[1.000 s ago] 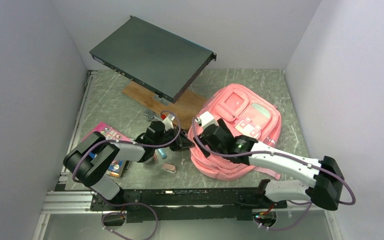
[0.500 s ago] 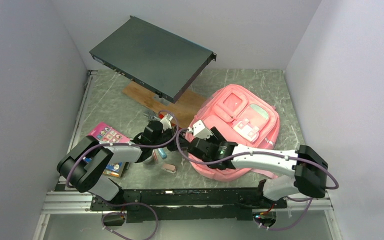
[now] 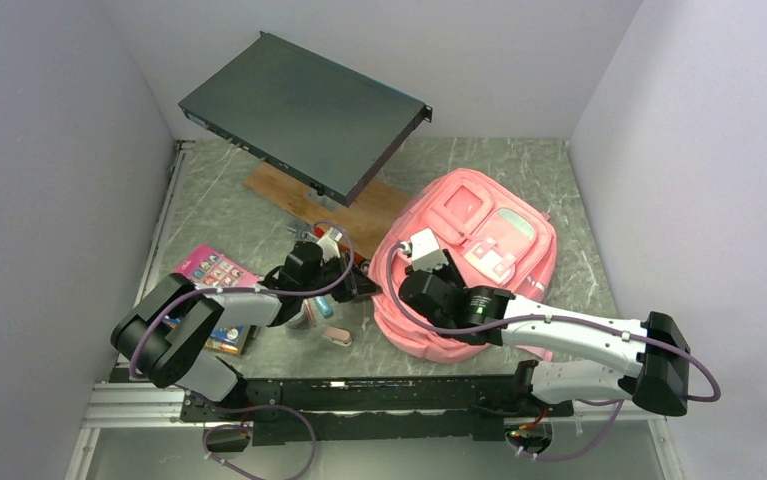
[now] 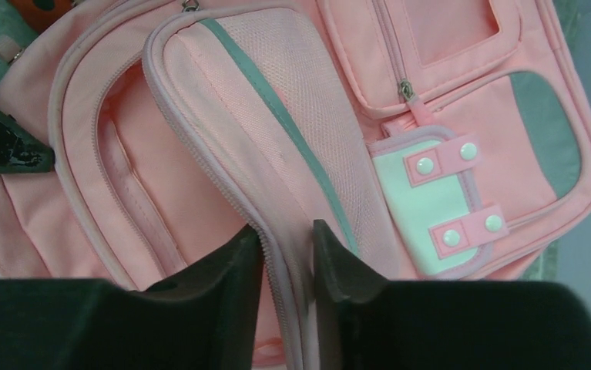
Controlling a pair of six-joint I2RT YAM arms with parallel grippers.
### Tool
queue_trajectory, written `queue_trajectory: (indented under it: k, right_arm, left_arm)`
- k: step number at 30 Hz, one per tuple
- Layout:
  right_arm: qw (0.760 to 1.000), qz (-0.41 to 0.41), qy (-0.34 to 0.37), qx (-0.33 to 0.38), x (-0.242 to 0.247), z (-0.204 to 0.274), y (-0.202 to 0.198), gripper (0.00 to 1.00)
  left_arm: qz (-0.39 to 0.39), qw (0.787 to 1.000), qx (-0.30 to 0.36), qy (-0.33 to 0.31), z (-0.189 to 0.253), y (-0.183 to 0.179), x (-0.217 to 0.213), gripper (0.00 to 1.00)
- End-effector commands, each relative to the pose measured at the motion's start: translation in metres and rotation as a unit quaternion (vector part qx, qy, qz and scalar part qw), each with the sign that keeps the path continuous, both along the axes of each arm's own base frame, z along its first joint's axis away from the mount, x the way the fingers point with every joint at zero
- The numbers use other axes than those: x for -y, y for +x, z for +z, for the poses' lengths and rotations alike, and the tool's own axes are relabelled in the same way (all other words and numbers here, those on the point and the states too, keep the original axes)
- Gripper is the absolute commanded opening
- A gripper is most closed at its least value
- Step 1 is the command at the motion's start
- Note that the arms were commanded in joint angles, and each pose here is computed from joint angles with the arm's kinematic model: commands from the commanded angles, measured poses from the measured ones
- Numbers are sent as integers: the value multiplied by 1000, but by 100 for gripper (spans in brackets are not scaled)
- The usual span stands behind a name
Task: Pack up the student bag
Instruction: Unzip the student bag at the center of the board.
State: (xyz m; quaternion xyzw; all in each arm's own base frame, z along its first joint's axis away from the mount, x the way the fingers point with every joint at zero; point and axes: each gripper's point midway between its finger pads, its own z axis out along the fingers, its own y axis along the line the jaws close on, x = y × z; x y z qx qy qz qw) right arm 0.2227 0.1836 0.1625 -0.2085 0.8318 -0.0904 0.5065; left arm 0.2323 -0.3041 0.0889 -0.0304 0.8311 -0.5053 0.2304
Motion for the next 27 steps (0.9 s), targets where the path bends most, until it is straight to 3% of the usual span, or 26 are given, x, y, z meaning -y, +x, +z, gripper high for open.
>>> queue_trajectory:
  k: [1,5,13,20,27]
  right_arm:
    - [999,-33,-8,36,10,10,10,18]
    - [999,-16,7,30,2,7,9,0]
    - [999,8,36,24,-8,4,7,0]
    - [997,23,65,33,-12,9,6,0]
    - [997,32,70,27,-19,6,7,0]
  left_arm:
    - [6,999,40,-3,17,5,-5,18]
    - [11,998,56,20,21,5,-13,40]
    - [31,985,135,107,60,-9,-57,97]
    - [108,952,109,266,50,-40,-144,100]
    - [178,918,41,351,25,-54,-192,100]
